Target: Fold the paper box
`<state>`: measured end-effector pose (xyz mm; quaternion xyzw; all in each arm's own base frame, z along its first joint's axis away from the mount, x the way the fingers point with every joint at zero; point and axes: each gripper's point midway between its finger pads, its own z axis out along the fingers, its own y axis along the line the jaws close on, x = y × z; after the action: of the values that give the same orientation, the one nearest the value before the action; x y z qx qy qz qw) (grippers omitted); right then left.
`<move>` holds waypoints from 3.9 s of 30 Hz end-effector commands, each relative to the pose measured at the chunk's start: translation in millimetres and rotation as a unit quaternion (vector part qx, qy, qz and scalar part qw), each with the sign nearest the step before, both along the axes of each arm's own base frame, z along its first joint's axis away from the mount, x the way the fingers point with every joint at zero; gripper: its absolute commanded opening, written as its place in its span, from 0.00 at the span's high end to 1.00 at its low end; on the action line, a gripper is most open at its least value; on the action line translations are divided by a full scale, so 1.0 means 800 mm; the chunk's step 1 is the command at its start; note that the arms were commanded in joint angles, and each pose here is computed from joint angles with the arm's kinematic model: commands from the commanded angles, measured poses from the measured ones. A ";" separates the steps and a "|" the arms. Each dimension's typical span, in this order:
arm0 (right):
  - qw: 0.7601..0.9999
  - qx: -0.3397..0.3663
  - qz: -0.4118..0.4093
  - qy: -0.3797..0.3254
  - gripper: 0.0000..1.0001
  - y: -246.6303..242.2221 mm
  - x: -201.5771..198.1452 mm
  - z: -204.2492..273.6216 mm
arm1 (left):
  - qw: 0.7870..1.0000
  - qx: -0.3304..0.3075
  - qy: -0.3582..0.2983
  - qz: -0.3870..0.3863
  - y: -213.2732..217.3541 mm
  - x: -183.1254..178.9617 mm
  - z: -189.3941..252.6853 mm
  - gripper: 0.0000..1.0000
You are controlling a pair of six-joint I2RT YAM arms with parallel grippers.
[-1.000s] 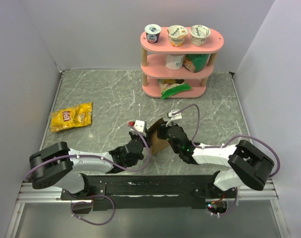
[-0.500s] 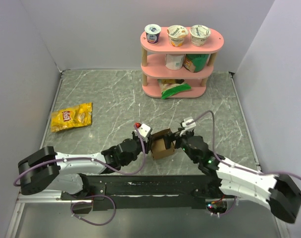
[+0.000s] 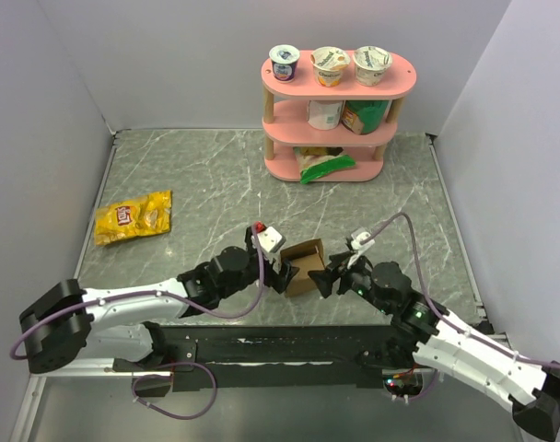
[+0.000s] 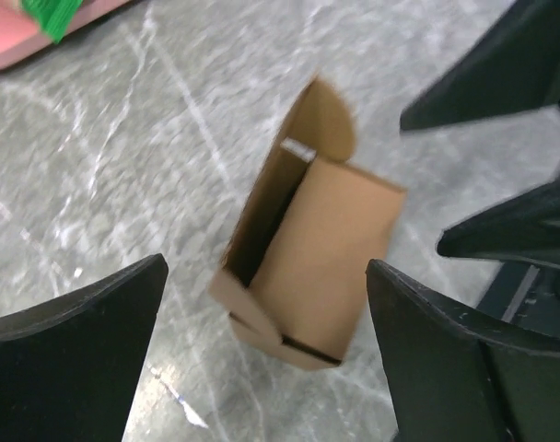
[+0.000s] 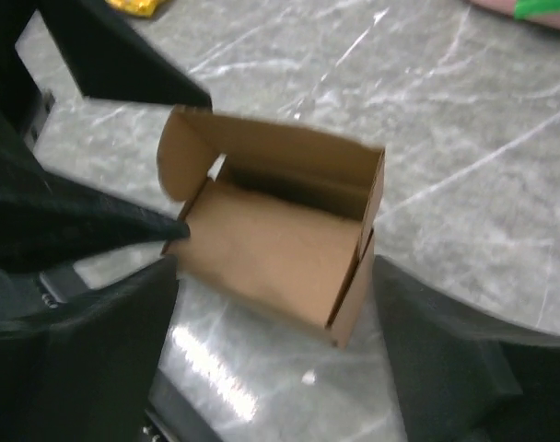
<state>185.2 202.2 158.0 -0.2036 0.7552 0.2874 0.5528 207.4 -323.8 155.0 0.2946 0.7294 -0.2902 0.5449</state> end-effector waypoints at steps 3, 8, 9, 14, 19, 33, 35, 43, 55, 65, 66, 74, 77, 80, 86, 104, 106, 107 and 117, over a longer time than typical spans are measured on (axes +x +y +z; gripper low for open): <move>0.996 0.048 0.017 0.067 0.36 -0.006 -0.035 -0.021 | 0.997 -0.057 0.009 -0.059 -0.012 -0.010 0.076 0.04; 0.990 0.077 0.046 0.113 0.50 0.014 -0.048 -0.056 | 0.993 -0.090 0.051 -0.048 -0.007 0.026 0.124 0.01; 0.988 0.084 0.053 0.117 0.51 0.020 -0.050 -0.058 | 0.993 -0.084 0.074 -0.027 0.002 0.044 0.117 0.01; 0.987 0.107 0.049 0.114 0.57 0.034 -0.039 -0.068 | 0.987 -0.070 0.143 -0.001 -0.014 0.102 0.092 0.06; 0.988 0.091 0.026 0.123 0.61 0.035 -0.032 -0.092 | 0.969 -0.002 0.244 -0.025 -0.038 0.126 -0.004 0.14; 0.990 0.090 -0.041 0.100 0.61 0.033 -0.003 -0.093 | 0.933 0.029 0.347 -0.094 -0.053 0.086 -0.100 0.22; 0.990 0.087 -0.041 0.102 0.61 0.035 -0.001 -0.094 | 0.932 0.028 0.348 -0.094 -0.052 0.084 -0.099 0.21; 0.991 0.089 -0.038 0.092 0.61 0.047 0.007 -0.083 | 0.929 0.082 0.358 -0.054 -0.043 0.081 -0.135 0.19; 0.992 0.075 -0.027 0.095 0.55 0.048 0.002 -0.081 | 0.939 0.141 0.314 0.010 -0.031 0.105 -0.153 0.14; 1.000 0.019 0.004 0.013 0.12 0.001 -0.021 -0.003 | 0.955 0.118 0.254 0.097 0.013 0.200 -0.095 0.01; 1.000 0.015 -0.005 -0.004 0.11 -0.007 -0.018 0.009 | 0.958 0.109 0.242 0.104 0.016 0.210 -0.078 0.01; 1.000 0.004 0.014 -0.010 0.20 -0.010 0.040 0.085 | 0.959 0.065 0.191 0.201 0.077 0.232 -0.023 0.04; 1.000 0.019 -0.024 0.004 0.44 -0.039 0.090 0.099 | 0.959 0.025 0.189 0.211 0.094 0.201 -0.020 0.18; 0.997 0.017 -0.067 0.036 0.51 -0.064 0.132 0.083 | 0.952 -0.023 0.201 0.230 0.116 0.161 -0.024 0.41; 0.987 -0.030 -0.132 0.086 0.58 -0.081 0.161 0.033 | 0.933 -0.048 0.263 0.240 0.117 0.096 -0.055 0.60; 0.986 -0.060 -0.095 0.126 0.59 -0.016 0.127 -0.022 | 0.932 0.001 0.308 0.192 0.030 0.037 -0.068 0.65; 0.983 -0.071 -0.101 0.133 0.59 -0.017 0.123 -0.024 | 0.931 0.002 0.309 0.194 0.027 0.036 -0.068 0.65; 0.984 -0.071 -0.098 0.134 0.59 -0.012 0.119 -0.024 | 0.931 0.002 0.309 0.194 0.026 0.037 -0.067 0.65; 0.984 -0.063 -0.095 0.134 0.60 0.012 0.094 -0.022 | 0.931 0.021 0.302 0.205 0.023 0.046 -0.074 0.66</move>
<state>259.5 208.0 122.1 -0.1456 0.8676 0.2044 0.4293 234.4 -299.1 84.8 0.0533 0.9154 -0.2335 0.3235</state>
